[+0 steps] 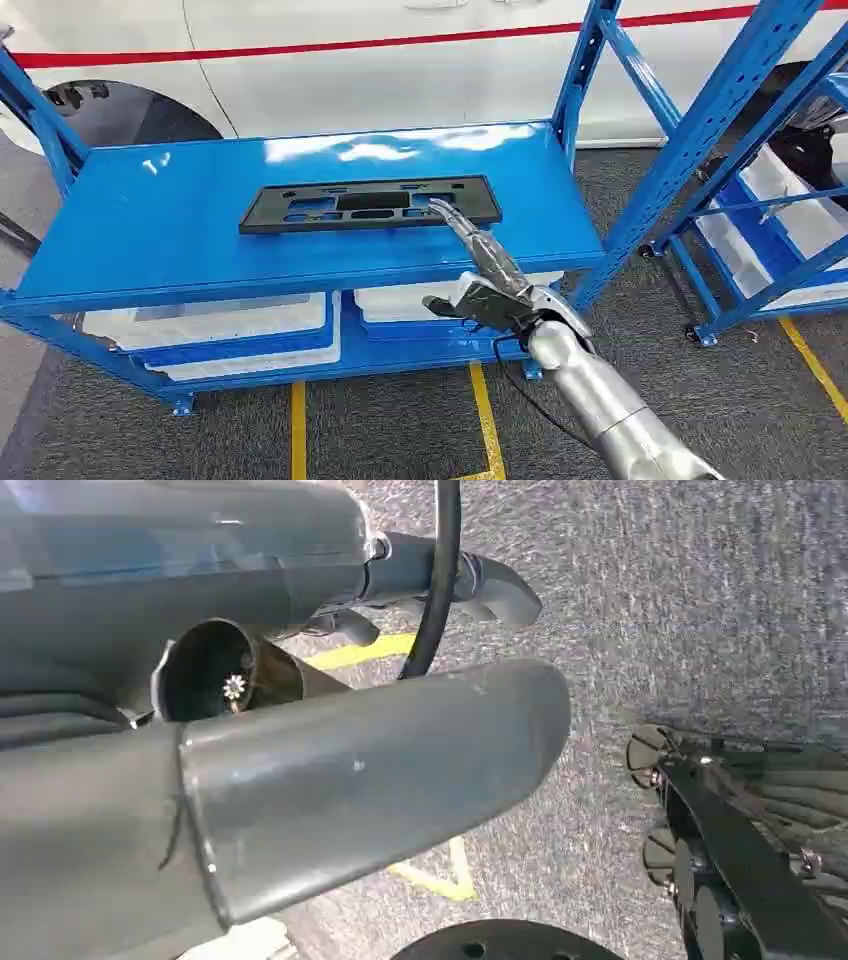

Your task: Take the parts from the cabinet and place them on the table.

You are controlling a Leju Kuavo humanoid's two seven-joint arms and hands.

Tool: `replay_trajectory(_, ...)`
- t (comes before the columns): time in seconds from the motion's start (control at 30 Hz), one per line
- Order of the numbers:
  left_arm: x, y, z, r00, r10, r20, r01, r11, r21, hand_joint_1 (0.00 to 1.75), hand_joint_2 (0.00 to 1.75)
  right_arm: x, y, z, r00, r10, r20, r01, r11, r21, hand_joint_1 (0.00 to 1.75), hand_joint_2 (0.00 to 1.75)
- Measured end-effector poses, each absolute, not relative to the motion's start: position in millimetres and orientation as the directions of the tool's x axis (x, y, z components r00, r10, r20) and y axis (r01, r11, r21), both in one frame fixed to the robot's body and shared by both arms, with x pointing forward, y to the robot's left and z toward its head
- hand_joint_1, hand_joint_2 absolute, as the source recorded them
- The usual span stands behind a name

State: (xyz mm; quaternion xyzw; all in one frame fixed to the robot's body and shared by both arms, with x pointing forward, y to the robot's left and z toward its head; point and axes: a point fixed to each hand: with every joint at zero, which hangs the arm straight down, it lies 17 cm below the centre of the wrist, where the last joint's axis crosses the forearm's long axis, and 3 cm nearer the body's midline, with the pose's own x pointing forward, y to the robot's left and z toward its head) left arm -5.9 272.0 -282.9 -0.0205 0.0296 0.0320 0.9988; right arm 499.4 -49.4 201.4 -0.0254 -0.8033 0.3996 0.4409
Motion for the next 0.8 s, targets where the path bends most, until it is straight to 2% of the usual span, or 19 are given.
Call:
replay_trajectory(0.37, -7, 281, -282, 0.998, 0.004, -0.064, -0.007, 0.999, -0.04, 0.0, 0.0, 513, -1, 198, -0.672, 0.559, 0.486, -0.173, 0.52, -0.836, 0.0, 1.75)
replay_trajectory(0.8, -13, 288, -280, 0.992, -0.099, -0.075, 0.094, 0.993, -0.071, 0.0, 0.0, 539, -2, 174, -0.611, 0.667, 0.427, -0.148, 0.433, -0.889, 0.0, 1.75)
